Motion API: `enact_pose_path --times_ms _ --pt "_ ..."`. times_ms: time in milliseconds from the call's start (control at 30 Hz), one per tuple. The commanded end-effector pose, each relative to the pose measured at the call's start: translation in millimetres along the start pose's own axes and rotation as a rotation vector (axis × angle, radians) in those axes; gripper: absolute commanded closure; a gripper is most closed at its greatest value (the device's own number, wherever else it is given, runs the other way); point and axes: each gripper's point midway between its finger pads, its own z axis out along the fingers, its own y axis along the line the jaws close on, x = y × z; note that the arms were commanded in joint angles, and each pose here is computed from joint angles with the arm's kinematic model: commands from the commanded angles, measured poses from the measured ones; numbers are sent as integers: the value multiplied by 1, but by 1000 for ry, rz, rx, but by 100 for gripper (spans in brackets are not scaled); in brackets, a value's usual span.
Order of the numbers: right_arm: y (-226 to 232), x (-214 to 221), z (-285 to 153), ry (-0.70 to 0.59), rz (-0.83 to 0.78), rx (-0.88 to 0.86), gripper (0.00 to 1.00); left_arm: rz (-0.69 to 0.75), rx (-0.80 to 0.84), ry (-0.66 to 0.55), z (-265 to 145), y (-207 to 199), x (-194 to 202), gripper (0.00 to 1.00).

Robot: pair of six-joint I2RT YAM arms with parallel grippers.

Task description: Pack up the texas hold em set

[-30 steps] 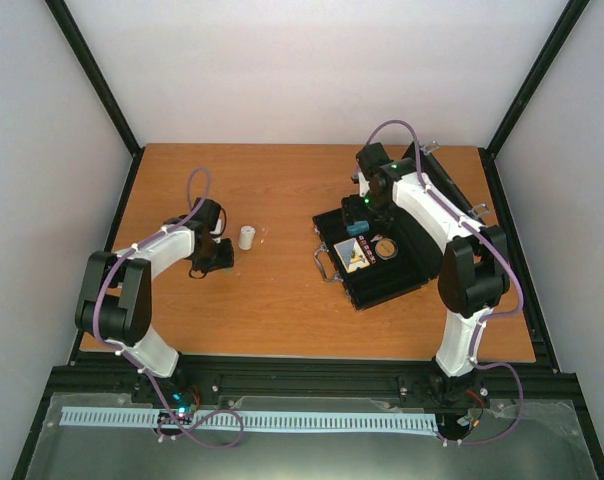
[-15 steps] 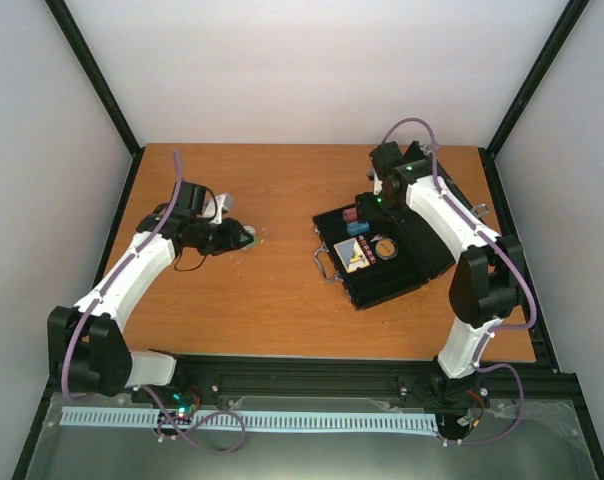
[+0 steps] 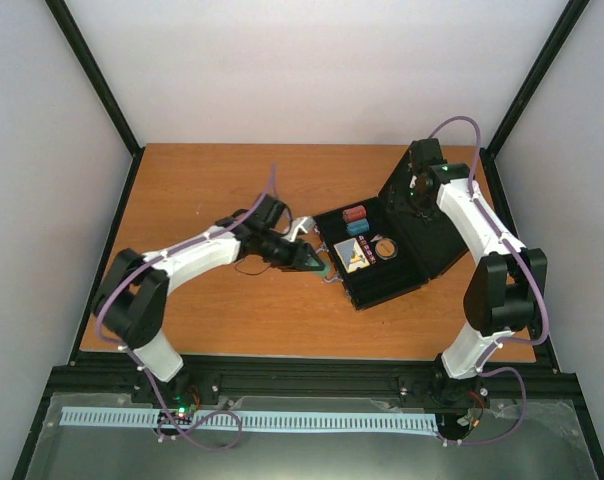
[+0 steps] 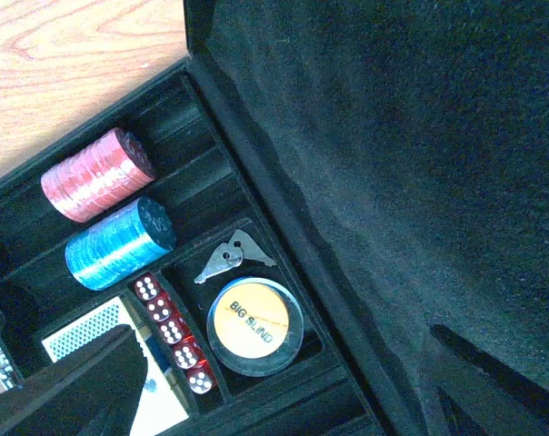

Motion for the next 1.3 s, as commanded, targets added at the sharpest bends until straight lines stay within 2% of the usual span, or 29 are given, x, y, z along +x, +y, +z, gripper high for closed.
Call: enact_pose_path --times_ms 0,133,300,567,800,833,900,967,1033,1067,1267 --pt "-4 -19 -8 -59 19 8 18 143 95 -67 33 -53 -39 99" --pt "-13 -19 -2 -47 22 21 18 169 101 -53 74 -76 -53 99" --pt "-16 -17 -4 -41 9 13 18 134 122 -23 114 -90 -57 99" --pt "-22 -7 -2 -33 2 19 18 137 124 24 154 -108 -53 99" --pt "-28 -3 -4 -28 -12 32 18 69 105 -3 177 -104 -69 99" --pt "-29 -2 -4 -25 -14 32 18 66 98 -4 181 -104 -71 94" --pt "-30 0 -3 -20 -16 33 18 59 85 -5 187 -102 -75 69" --pt "-30 1 0 -12 -17 33 18 49 77 -1 193 -99 -76 53" --pt "-30 2 0 -10 -19 30 18 51 81 -4 197 -98 -78 28" --pt "-31 3 0 -9 -18 31 18 52 83 -3 198 -99 -78 19" --pt "-31 5 -4 -10 -15 27 18 81 53 32 190 -97 -70 14"
